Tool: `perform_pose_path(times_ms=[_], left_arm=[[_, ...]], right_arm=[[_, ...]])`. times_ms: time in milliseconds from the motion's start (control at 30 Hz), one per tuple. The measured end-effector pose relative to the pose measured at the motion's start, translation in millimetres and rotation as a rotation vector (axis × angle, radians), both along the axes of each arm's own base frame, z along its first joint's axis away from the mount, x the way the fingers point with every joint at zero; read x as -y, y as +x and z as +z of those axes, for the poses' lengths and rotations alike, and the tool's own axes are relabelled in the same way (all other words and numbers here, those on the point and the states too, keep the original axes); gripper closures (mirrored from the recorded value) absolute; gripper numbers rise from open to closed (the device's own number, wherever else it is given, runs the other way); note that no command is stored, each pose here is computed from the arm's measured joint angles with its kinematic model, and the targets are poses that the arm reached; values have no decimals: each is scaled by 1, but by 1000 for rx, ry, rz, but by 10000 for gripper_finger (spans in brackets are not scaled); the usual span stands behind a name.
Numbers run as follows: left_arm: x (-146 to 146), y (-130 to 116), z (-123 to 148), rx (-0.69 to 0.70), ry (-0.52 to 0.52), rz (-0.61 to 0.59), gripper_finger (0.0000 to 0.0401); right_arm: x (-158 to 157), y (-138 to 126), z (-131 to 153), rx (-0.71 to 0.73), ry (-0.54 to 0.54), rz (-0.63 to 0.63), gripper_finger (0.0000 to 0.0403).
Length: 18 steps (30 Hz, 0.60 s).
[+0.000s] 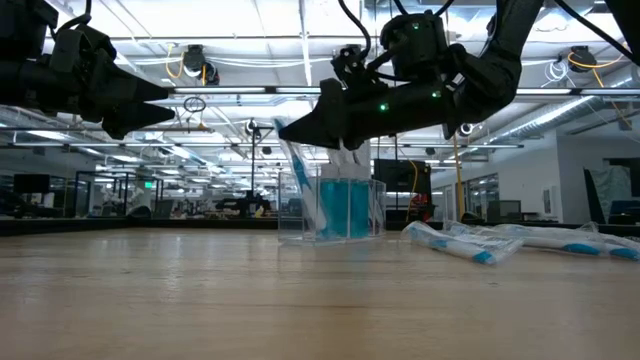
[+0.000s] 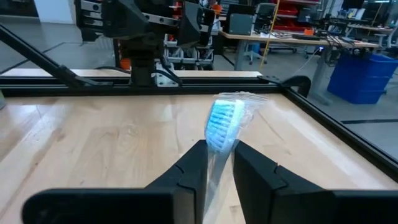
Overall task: Pick & Place toothbrushing station
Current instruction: Put the blue toothbrush into the transparent organizer
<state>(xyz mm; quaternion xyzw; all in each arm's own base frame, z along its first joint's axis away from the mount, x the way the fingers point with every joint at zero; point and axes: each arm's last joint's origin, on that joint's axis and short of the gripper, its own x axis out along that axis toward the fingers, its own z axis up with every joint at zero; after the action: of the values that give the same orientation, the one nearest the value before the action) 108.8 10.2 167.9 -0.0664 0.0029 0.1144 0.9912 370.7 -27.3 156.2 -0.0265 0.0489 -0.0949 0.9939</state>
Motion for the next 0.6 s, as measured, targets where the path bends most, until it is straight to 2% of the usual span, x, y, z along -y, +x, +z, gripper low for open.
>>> perform_pose_path(times_ms=[400, 600], left_arm=[[0, 0, 0, 0, 0, 0, 118], [0, 0, 0, 0, 0, 0, 118]], right_arm=[[-10, 1, 0, 1, 11, 28, 253], [-18, 0, 2, -2, 11, 47, 227]])
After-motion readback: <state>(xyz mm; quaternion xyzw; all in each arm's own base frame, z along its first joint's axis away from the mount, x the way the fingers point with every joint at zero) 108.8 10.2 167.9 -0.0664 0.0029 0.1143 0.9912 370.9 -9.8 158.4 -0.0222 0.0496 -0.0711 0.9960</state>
